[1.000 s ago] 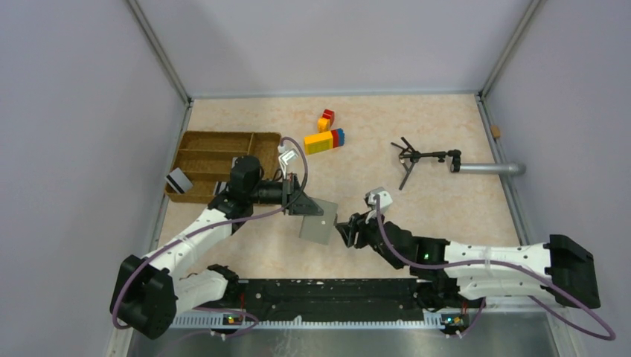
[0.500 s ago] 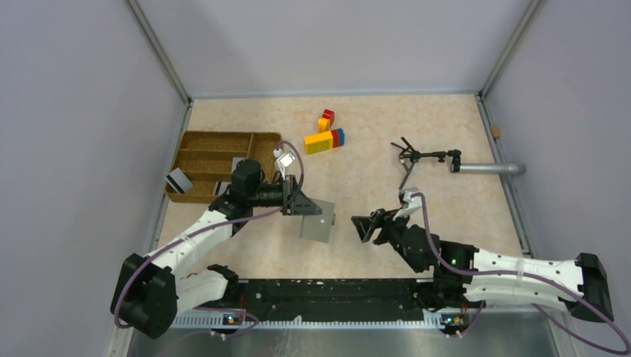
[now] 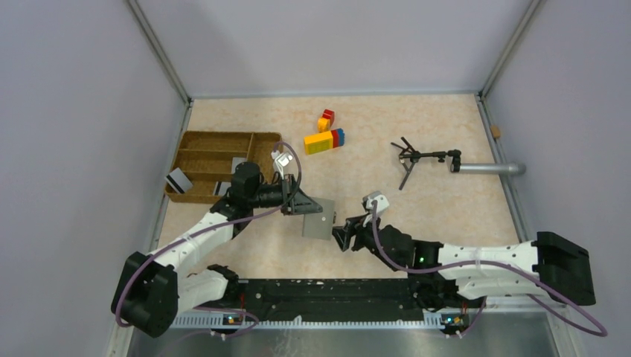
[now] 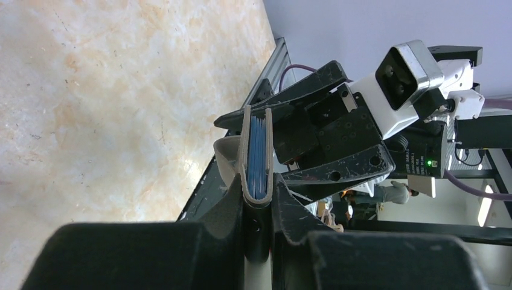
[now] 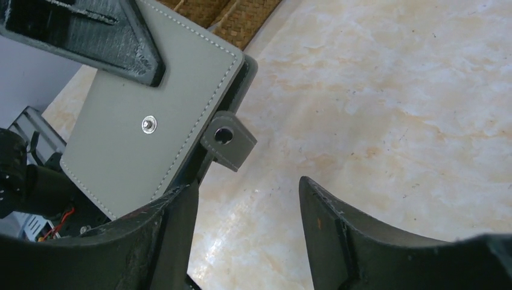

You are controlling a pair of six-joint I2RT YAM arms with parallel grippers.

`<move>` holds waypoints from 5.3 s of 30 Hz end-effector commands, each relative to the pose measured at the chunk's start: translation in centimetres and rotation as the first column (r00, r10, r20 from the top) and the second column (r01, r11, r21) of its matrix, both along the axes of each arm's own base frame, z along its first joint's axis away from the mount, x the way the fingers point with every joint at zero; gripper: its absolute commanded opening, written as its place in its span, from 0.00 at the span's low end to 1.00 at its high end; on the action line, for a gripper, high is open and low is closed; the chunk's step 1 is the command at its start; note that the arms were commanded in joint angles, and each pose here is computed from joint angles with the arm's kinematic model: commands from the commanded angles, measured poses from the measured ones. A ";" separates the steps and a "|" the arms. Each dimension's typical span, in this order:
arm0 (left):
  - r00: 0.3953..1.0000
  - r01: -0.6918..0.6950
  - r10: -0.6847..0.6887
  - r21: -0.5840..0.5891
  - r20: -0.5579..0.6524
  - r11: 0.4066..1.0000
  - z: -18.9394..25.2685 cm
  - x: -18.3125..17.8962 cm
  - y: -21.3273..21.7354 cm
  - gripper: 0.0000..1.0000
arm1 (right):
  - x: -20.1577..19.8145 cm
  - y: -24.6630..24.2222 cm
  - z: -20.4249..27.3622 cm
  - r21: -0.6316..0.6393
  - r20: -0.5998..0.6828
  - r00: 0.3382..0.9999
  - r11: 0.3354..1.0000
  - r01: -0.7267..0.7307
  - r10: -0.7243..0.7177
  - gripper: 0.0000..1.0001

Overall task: Put the credit cards into the card holder
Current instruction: Close the card holder at the center of the board.

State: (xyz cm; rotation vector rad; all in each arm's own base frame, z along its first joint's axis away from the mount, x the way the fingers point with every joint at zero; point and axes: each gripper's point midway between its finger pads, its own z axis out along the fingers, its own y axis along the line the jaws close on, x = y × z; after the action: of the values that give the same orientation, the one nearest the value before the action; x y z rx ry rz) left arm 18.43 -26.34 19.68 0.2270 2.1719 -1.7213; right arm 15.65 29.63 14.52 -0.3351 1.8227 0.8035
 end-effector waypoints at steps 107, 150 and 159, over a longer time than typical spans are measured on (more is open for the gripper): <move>0.980 -0.129 0.175 0.364 -0.095 0.923 -15.8 -2.4 0.4 0.61 | -0.4 -5.2 -13.4 -0.319 -0.565 0.741 0.925 0.209 -0.362 0.00; 0.845 -0.288 0.411 0.358 -0.342 0.888 -19.1 -8.3 5.0 0.89 | -0.2 -4.3 -13.8 -0.306 -0.574 0.739 0.930 0.205 -0.352 0.00; 0.870 -0.400 0.447 0.229 -0.210 0.887 -16.0 -4.9 3.7 0.84 | -0.3 -4.5 -13.9 -0.313 -0.577 0.734 0.927 0.207 -0.359 0.00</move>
State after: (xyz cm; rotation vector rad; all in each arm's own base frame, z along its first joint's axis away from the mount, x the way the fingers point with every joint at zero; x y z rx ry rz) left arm 12.97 -23.93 5.39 -0.4095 2.3857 -1.4519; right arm 15.70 26.43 1.71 0.1137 2.4986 0.5926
